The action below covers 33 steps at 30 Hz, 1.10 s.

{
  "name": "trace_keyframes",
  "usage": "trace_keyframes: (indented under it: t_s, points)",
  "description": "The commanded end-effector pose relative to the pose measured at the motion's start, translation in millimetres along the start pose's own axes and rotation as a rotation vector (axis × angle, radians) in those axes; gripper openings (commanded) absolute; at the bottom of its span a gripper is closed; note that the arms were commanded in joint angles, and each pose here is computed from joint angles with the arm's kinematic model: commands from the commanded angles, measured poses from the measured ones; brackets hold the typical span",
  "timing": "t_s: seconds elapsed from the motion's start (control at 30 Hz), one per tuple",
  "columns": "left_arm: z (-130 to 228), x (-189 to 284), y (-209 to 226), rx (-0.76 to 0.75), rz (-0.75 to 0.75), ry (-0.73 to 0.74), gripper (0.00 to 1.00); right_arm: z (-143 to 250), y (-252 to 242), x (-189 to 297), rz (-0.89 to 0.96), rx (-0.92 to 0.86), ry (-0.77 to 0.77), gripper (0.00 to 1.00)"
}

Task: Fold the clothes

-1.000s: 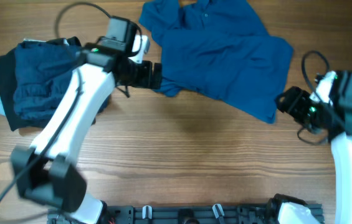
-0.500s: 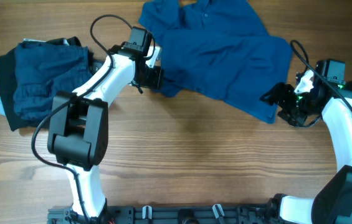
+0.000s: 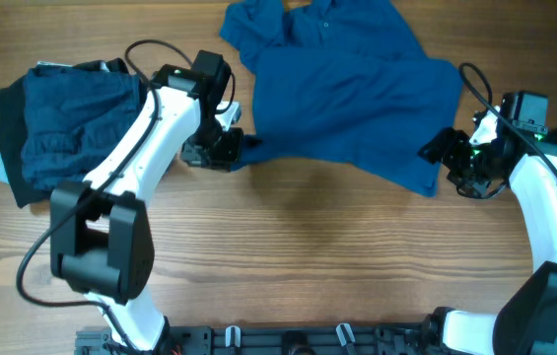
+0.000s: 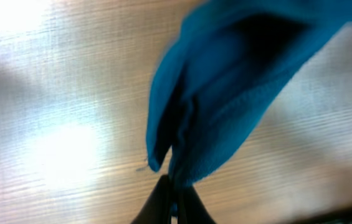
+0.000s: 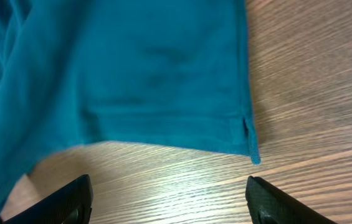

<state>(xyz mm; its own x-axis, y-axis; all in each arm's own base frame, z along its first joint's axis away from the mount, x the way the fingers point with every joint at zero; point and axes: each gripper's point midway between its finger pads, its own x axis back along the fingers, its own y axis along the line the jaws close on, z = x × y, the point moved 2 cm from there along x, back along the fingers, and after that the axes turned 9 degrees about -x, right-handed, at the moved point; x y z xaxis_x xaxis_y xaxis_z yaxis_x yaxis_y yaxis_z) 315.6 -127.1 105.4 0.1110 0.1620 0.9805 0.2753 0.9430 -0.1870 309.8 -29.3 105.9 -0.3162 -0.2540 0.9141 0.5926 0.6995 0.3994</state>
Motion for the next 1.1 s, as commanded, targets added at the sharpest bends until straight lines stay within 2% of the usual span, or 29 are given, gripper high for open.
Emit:
trace_keyframes:
  t_s: [0.0, 0.2, 0.33, 0.37, 0.4, 0.47, 0.57, 0.67, 0.8, 0.9, 1.07]
  points:
    - [21, 6, -2, 0.101, 0.022, 0.077, 0.04, -4, -16, -15, 0.084, -0.031, 0.022, 0.79]
    - [19, 5, -7, 0.083, 0.021, 0.072, 0.04, 2, -36, -59, 0.153, -0.083, 0.14, 0.78]
    - [19, 5, -7, 0.082, 0.02, 0.069, 0.04, 3, -57, -79, 0.244, -0.099, 0.168, 0.59]
    - [19, 5, -7, 0.083, 0.02, 0.072, 0.04, 1, -62, -81, 0.274, -0.123, 0.158, 0.36]
    - [20, 5, -7, 0.084, 0.02, 0.073, 0.04, 0, -63, -80, 0.273, -0.129, 0.156, 0.06]
    - [21, 5, -7, 0.085, 0.02, 0.081, 0.04, -2, -67, -72, 0.272, -0.155, 0.156, 0.04]
    - [27, 5, -7, 0.09, 0.019, 0.106, 0.04, -14, -75, -33, 0.26, -0.251, 0.11, 0.04]
    - [40, 6, -11, 0.09, 0.019, 0.163, 0.04, -43, -85, 38, 0.195, -0.346, -0.074, 0.04]
    - [57, 6, -40, 0.044, 0.066, 0.242, 0.04, -64, -110, 118, 0.146, -0.444, -0.348, 0.04]
    - [77, 4, -68, -0.021, 0.072, 0.319, 0.04, -61, -133, 143, 0.189, -0.511, -0.428, 0.04]
    - [121, -2, -123, -0.195, 0.018, 0.445, 0.04, -64, -149, 150, 0.267, -0.532, -0.473, 0.04]
